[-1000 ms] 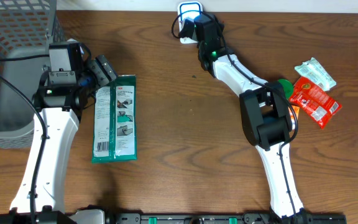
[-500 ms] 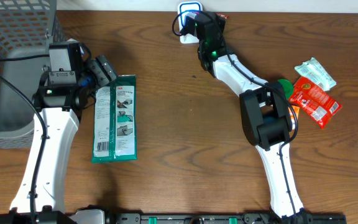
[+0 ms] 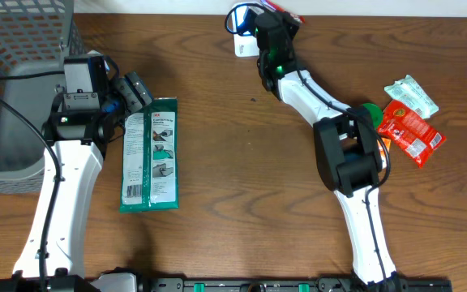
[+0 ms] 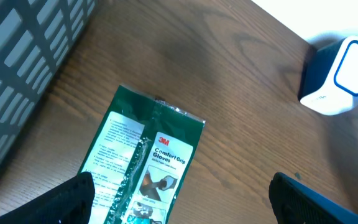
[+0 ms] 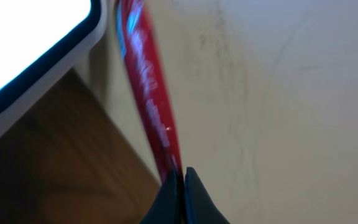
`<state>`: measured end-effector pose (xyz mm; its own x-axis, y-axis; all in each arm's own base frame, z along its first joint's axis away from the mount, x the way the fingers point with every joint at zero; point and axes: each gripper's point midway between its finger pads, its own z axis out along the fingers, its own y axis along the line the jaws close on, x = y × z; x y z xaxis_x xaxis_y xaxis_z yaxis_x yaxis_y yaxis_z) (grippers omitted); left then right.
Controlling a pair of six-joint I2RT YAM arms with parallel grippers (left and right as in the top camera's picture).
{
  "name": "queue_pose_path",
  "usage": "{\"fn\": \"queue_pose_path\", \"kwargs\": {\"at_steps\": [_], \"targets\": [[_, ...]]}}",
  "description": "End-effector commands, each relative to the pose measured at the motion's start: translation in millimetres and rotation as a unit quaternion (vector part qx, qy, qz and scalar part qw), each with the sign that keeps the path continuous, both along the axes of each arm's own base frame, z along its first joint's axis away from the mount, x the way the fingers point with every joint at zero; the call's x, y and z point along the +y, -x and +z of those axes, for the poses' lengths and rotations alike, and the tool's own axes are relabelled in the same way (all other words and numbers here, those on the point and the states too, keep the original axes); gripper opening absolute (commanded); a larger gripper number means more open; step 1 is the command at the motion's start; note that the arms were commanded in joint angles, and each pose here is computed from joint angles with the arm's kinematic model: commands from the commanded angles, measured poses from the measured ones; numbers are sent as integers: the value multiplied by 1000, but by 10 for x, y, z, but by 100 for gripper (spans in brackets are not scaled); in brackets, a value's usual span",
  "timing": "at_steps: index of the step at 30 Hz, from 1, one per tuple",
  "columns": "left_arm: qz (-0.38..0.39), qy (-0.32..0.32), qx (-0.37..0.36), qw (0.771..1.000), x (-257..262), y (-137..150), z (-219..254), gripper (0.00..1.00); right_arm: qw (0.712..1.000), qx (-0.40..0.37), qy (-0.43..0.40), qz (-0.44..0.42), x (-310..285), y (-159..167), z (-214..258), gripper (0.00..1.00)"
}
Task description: Scan the item barcode
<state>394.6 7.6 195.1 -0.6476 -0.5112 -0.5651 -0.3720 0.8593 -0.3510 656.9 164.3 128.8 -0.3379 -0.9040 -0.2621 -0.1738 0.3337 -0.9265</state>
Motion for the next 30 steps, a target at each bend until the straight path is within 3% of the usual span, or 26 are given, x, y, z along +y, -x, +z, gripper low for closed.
{"fn": "queue_pose_path", "kwargs": {"at_steps": [1,4,9,13,14,17,20,25,30], "targets": [[8,-8,-11,1000,48,-12,98,90,991,-72,-113,-18,22,167,1023,1],[8,-8,-11,1000,48,-12,98,90,981,-48,-187,-14,24,393,1316,1],[8,-8,-11,1000,48,-12,98,90,942,15,-335,-29,-132,929,1722,1],[8,-8,-11,1000,48,-12,98,90,918,84,-385,-48,-369,1368,1817,1],[8,-8,-11,1000,48,-12,98,90,915,104,-386,-51,-440,1467,1804,5],[8,-8,-11,1000,48,-12,98,90,894,158,-417,-46,-521,1617,1699,36],[8,-8,-11,1000,48,-12,98,90,863,204,-460,-40,-551,1620,1521,58],[8,-8,-11,1000,48,-12,98,90,821,266,-502,-49,-644,1432,1007,64],[8,-8,-11,1000,48,-12,98,90,818,275,-503,-35,-587,1060,527,65]]}}
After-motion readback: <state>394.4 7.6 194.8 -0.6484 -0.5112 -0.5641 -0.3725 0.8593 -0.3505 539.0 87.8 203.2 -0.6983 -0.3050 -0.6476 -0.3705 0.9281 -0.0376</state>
